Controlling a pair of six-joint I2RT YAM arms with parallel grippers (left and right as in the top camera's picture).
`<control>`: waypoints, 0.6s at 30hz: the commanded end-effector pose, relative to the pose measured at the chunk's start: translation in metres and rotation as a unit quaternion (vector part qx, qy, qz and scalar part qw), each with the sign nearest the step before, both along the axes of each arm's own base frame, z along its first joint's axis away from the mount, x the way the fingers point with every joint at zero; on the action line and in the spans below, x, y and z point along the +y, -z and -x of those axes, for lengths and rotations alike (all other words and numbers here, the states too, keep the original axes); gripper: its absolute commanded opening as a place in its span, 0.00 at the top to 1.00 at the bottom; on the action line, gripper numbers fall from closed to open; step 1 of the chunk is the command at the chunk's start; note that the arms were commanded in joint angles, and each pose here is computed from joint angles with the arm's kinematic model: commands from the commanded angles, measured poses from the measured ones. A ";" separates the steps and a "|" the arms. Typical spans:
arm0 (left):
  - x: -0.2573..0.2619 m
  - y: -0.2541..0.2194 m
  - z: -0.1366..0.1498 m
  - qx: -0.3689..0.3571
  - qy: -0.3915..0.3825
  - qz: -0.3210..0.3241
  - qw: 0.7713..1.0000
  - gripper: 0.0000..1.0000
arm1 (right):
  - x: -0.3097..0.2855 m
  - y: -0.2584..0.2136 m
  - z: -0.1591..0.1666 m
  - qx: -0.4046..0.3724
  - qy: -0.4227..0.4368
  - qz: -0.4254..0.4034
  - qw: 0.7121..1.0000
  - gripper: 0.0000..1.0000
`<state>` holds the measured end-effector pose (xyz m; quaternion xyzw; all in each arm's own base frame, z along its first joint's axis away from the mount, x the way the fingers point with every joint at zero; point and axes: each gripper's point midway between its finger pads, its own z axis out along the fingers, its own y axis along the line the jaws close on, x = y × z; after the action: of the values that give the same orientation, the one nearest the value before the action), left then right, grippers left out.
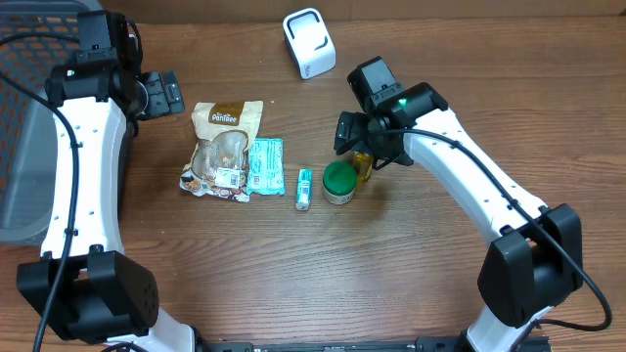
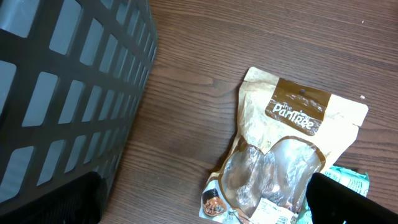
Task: Scan the item barcode
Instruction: 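Lower the right gripper around the yellow bottle's neck and close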
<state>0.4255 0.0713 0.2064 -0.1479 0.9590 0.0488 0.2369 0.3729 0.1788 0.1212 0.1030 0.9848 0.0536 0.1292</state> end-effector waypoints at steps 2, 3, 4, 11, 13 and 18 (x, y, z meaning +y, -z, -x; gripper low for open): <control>0.006 -0.007 -0.001 -0.008 -0.005 -0.008 1.000 0.00 | -0.001 0.003 -0.001 -0.004 0.003 0.008 1.000 0.09; 0.006 -0.007 -0.001 -0.008 -0.005 -0.008 1.000 0.00 | -0.001 0.003 -0.001 -0.004 0.003 0.008 1.000 0.12; 0.006 -0.007 -0.001 -0.008 -0.005 -0.008 1.000 0.00 | -0.001 0.003 -0.001 -0.004 0.003 0.008 1.000 0.13; 0.006 -0.007 -0.001 -0.008 -0.005 -0.008 1.000 0.00 | -0.003 0.004 -0.002 -0.006 0.005 0.013 1.000 0.14; 0.006 -0.007 -0.001 -0.008 -0.006 -0.008 1.000 0.00 | -0.003 0.004 -0.002 -0.006 0.005 0.013 1.000 0.14; 0.006 -0.007 -0.001 -0.008 -0.005 -0.008 1.000 0.00 | -0.004 0.005 0.000 -0.002 0.005 0.015 1.000 0.16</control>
<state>0.4255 0.0713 0.2064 -0.1479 0.9590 0.0488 0.2369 0.3746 0.1762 0.1207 0.1060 0.9841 0.0472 0.1343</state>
